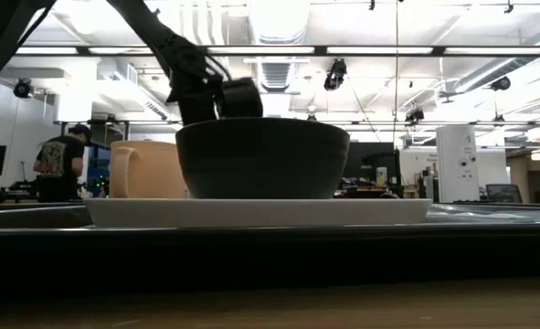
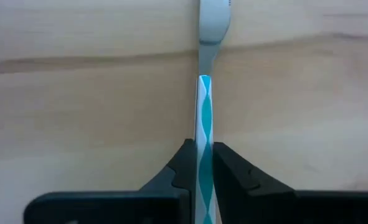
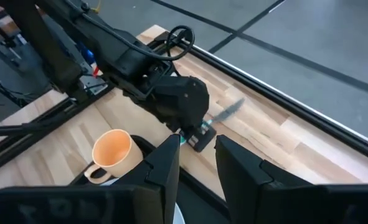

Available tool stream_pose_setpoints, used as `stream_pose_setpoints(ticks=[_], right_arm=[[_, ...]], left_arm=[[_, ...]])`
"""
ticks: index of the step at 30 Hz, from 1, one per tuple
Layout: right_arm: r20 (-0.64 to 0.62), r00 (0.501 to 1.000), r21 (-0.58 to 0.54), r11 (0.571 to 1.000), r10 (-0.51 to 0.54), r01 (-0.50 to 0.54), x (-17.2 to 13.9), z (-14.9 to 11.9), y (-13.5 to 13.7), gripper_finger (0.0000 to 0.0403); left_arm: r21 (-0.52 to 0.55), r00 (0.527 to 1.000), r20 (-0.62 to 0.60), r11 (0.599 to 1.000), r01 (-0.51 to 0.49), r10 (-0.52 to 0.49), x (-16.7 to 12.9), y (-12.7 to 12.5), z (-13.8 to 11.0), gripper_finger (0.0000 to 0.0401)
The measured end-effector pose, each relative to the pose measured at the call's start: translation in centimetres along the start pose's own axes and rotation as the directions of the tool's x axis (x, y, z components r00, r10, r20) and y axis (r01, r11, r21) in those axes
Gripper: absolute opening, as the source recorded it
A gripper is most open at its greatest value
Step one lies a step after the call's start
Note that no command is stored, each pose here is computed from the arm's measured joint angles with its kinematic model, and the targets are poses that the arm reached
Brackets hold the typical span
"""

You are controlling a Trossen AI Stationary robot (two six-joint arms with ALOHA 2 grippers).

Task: Set up tray
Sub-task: Put the blue butter knife on the gray napkin to the right side of the blue fork

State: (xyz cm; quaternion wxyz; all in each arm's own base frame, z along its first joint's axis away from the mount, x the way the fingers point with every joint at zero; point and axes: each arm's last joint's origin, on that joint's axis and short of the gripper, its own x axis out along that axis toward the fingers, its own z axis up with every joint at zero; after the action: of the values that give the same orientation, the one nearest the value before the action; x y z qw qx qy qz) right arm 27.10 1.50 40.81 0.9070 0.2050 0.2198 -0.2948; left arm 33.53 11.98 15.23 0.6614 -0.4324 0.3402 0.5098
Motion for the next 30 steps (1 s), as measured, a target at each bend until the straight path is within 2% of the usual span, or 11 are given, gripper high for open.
stream_pose_setpoints(ticks=[4, 9, 12, 16, 20, 24, 30], right_arm=[[0.008, 1.0, 0.004, 1.0, 0.006, -0.006, -0.5, 0.2, -0.2, 0.0092], [0.034, 0.999, 0.037, 0.999, 0.013, -0.014, -1.7, 0.6, -0.9, 0.0086], [0.008, 1.0, 0.057, 0.998, -0.028, 0.028, -3.0, 0.4, -2.1, 0.0081], [-0.036, 0.993, 0.134, 0.985, -0.109, 0.113, -5.1, -0.6, -3.9, 0.0077], [0.118, 0.98, 0.204, 0.97, -0.16, 0.133, -7.4, -2.1, -3.7, 0.0085], [0.28, 0.949, 0.252, 0.965, -0.144, 0.072, -8.6, -4.5, -2.1, 0.0099], [0.309, 0.95, 0.288, 0.957, -0.049, -0.044, -7.6, -8.1, 0.9, 0.0127]], left_arm=[[0.065, 0.997, 0.034, 0.996, 0.063, -0.065, -2.0, -1.2, 0.6, 0.0014], [0.082, 0.992, 0.068, 0.991, 0.104, -0.109, -4.4, -1.7, 1.0, 0.0014], [0.157, 0.982, 0.085, 0.976, 0.154, -0.168, -7.0, -2.2, 0.9, 0.0014], [0.287, 0.956, 0.138, 0.934, 0.21, -0.258, -11.1, -2.3, 0.2, 0.0014], [0.377, 0.905, 0.261, 0.899, 0.224, -0.335, -15.6, -2.3, -1.7, 0.0014], [0.389, 0.824, 0.398, 0.887, 0.247, -0.404, -19.0, -2.4, -3.8, 0.0014], [0.373, 0.72, 0.516, 0.879, 0.299, -0.464, -20.8, -3.6, -6.0, 0.0014]])
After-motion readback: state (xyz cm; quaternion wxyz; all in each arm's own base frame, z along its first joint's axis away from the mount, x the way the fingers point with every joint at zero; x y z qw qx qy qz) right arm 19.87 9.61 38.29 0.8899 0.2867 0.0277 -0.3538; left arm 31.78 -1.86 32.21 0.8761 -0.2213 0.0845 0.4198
